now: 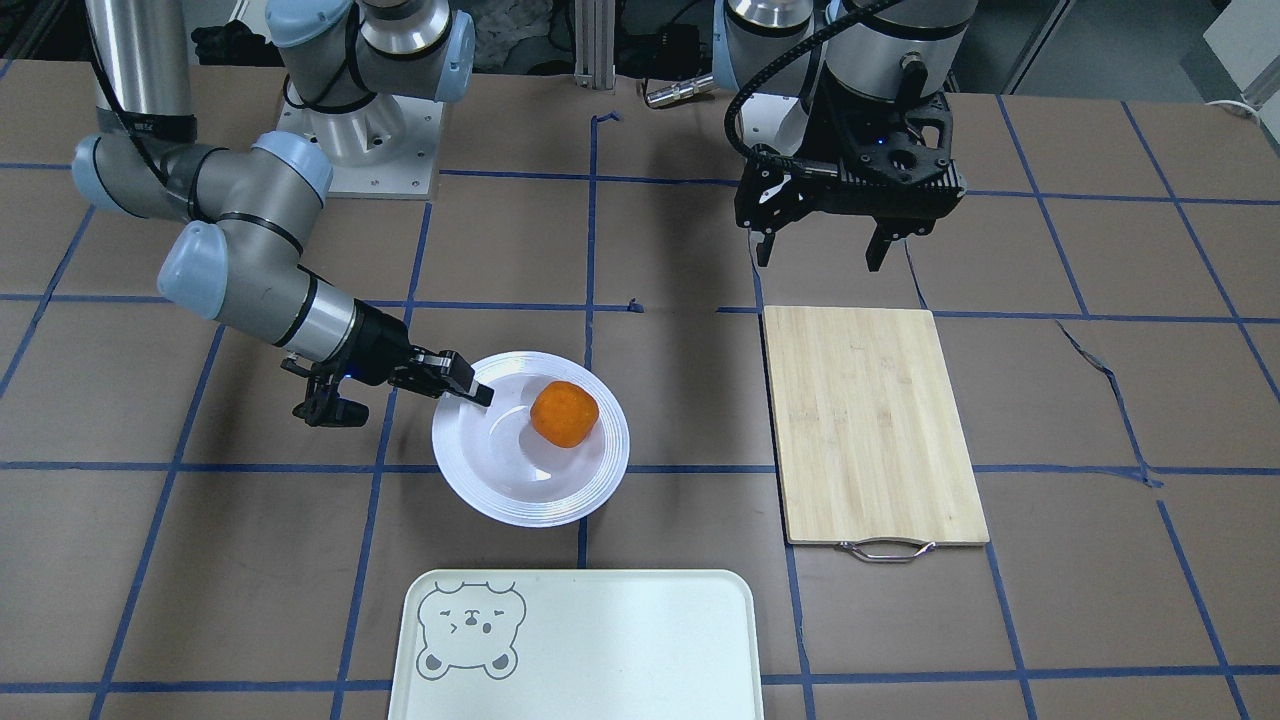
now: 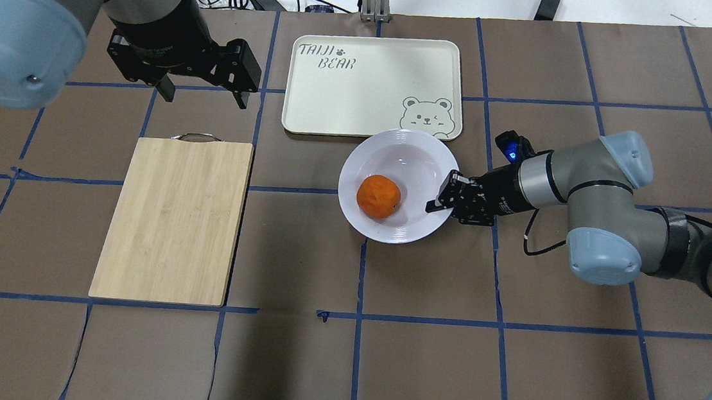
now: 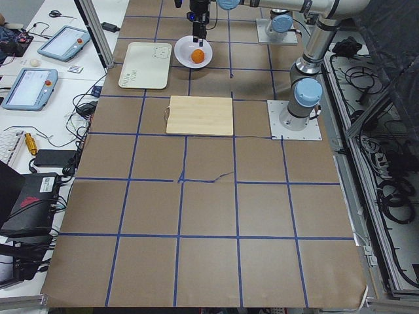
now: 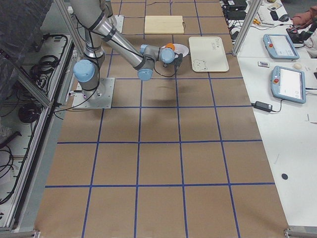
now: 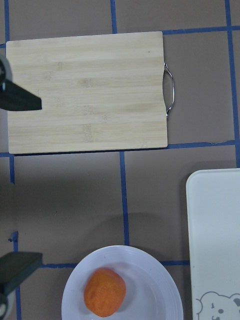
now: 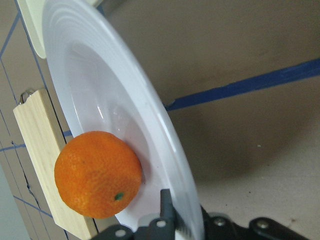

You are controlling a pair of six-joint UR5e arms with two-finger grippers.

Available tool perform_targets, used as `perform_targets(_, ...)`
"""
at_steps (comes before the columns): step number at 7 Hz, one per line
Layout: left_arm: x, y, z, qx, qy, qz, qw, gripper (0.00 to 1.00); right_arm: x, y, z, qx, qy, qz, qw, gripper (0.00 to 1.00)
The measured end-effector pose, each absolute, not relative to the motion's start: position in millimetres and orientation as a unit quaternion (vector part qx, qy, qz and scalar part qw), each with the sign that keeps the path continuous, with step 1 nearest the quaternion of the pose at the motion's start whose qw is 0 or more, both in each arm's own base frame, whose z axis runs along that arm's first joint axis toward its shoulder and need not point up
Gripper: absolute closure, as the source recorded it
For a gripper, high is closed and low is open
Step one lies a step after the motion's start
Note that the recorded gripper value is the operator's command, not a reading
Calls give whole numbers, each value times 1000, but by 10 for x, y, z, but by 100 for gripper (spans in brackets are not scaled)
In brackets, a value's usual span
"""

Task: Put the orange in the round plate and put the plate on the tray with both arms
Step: 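Lift the bowl by its rim with the right gripper onto the bear tray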

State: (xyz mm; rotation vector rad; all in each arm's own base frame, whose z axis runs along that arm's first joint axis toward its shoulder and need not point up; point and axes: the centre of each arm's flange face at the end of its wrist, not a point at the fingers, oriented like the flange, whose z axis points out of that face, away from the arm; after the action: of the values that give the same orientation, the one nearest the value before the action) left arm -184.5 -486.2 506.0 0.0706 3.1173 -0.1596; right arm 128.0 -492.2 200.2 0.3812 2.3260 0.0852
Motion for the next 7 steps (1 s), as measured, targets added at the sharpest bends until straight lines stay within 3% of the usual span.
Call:
perform_targets(3, -1843, -4855, 5069, 23, 998, -52, 10, 0, 1211, -5590, 2343, 179, 902, 45, 391, 100)
perform_targets(7, -1839, -4852, 5072, 23, 998, -52, 12, 0, 1658, -6779, 2179, 150, 888, 42, 432, 100)
